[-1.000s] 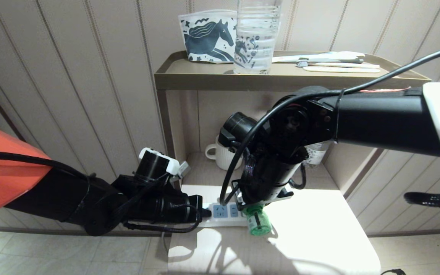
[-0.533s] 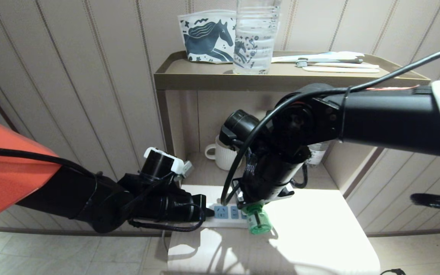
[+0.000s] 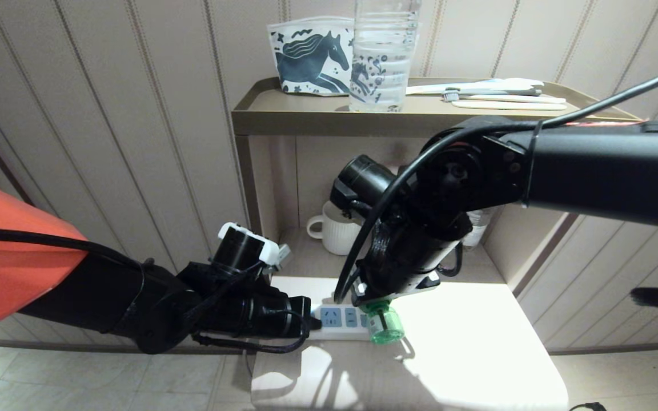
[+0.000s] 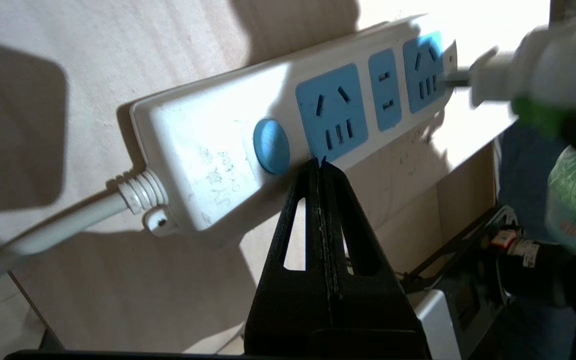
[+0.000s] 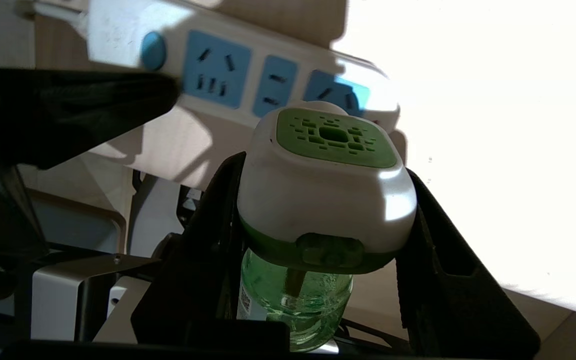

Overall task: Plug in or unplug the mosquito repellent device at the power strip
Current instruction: Hold the socket with your left hand and unplug it with your right hand, then place the mosquito repellent liquid on the table

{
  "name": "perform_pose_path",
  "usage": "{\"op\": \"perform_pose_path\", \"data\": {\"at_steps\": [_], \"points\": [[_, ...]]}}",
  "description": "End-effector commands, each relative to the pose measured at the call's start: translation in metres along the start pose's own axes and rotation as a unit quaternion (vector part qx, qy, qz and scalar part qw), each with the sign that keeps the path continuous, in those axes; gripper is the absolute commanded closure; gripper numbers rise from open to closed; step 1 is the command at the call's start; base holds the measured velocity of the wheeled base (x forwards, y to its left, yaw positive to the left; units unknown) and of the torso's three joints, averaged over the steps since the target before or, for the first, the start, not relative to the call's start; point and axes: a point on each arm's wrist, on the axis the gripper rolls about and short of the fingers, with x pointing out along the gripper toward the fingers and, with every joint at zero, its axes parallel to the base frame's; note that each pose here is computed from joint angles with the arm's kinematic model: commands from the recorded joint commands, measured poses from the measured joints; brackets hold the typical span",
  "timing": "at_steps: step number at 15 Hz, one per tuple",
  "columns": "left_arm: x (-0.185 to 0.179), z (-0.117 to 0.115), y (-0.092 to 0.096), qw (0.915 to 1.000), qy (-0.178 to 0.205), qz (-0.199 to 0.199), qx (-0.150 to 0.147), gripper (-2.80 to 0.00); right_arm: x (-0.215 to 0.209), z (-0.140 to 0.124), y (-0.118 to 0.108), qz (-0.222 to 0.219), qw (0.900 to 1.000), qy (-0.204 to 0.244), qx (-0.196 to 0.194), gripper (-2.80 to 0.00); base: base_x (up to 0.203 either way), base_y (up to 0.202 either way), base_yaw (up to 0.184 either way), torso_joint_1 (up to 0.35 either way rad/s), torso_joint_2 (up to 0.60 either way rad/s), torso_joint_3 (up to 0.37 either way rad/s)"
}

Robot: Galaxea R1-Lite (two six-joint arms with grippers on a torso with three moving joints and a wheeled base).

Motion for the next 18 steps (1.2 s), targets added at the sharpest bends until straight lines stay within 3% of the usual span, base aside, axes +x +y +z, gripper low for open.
{"op": "perform_pose_path", "data": {"at_steps": [1,5,8,14,16,18], "points": [[-0.030,0.012,-0.019,0.9982,-0.049,-0.029,0.019,0.00,-0.022,-0.002,-0.005,0.009,1.000,-0.020,0.003,0.00,0.000,0.000,0.000,0.000,0.00,0.000],[-0.076,0.016,-0.041,0.9925,-0.106,-0.043,0.042,0.00,-0.058,-0.011,-0.013,0.004,0.998,-0.066,-0.002,0.00,0.000,0.000,0.000,0.000,0.00,0.000],[-0.117,0.004,-0.050,0.9891,-0.131,-0.044,0.051,0.00,-0.072,-0.021,-0.021,0.000,0.998,-0.068,0.000,0.00,0.000,0.000,0.000,0.000,0.00,0.000],[-0.178,-0.060,-0.024,0.9833,-0.174,0.007,0.052,0.00,-0.082,-0.040,-0.033,-0.007,0.998,-0.057,-0.003,0.00,0.000,0.000,0.000,0.000,0.00,0.000],[-0.201,-0.082,-0.020,0.9766,-0.207,0.030,0.052,0.00,-0.088,-0.053,-0.035,-0.012,0.998,-0.054,-0.010,0.00,0.000,0.000,0.000,0.000,0.00,0.000],[-0.225,-0.105,-0.016,0.9649,-0.248,0.068,0.054,0.00,-0.087,-0.061,-0.040,-0.053,0.996,-0.077,0.002,0.00,0.000,0.000,0.000,0.000,0.00,0.000]]}}
